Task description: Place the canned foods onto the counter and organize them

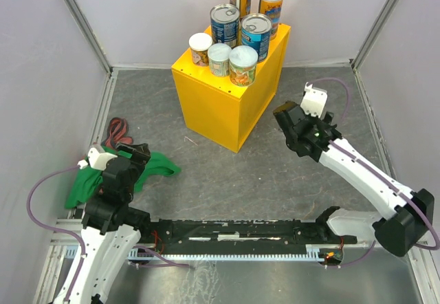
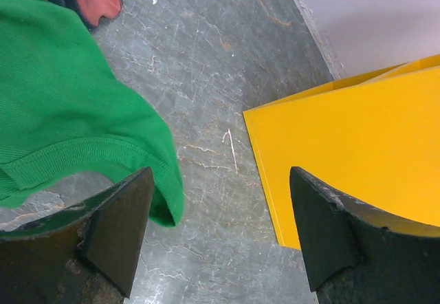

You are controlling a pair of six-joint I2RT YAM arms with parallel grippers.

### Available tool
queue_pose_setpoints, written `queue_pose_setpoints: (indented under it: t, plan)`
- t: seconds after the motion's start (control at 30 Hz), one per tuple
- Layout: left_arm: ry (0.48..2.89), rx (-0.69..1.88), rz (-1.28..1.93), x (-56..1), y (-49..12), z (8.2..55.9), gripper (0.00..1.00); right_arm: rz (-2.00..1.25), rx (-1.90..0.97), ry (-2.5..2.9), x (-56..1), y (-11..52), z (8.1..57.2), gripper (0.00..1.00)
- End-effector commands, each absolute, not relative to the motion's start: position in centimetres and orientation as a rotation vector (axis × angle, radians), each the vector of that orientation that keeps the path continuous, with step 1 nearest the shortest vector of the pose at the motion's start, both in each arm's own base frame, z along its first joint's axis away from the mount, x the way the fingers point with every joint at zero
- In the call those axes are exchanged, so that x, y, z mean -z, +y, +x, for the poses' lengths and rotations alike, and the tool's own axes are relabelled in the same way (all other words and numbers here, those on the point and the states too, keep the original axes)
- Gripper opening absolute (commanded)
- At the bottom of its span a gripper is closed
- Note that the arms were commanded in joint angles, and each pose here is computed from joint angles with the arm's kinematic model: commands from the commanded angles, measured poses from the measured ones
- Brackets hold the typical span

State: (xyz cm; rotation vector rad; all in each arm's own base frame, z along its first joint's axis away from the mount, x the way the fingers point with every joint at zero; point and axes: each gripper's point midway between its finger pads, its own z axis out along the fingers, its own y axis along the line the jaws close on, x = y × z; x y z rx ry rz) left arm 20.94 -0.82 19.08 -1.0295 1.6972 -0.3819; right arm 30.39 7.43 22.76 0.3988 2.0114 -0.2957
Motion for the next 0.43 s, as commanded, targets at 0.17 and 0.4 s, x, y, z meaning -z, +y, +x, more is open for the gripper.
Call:
queue_pose_setpoints:
  t: [0.17, 0.4]
  plan:
    - [1.665, 0.308, -0.942, -20.3, 0.0, 21.6, 0.86, 0.516, 0.454, 2.166, -18.1, 5.5, 26.9, 1.0]
    - [1.668, 0.268, -0.908, -20.4, 0.3, 21.9, 0.86, 0.476, 0.338, 2.113, -19.2, 6.0, 27.4, 1.0]
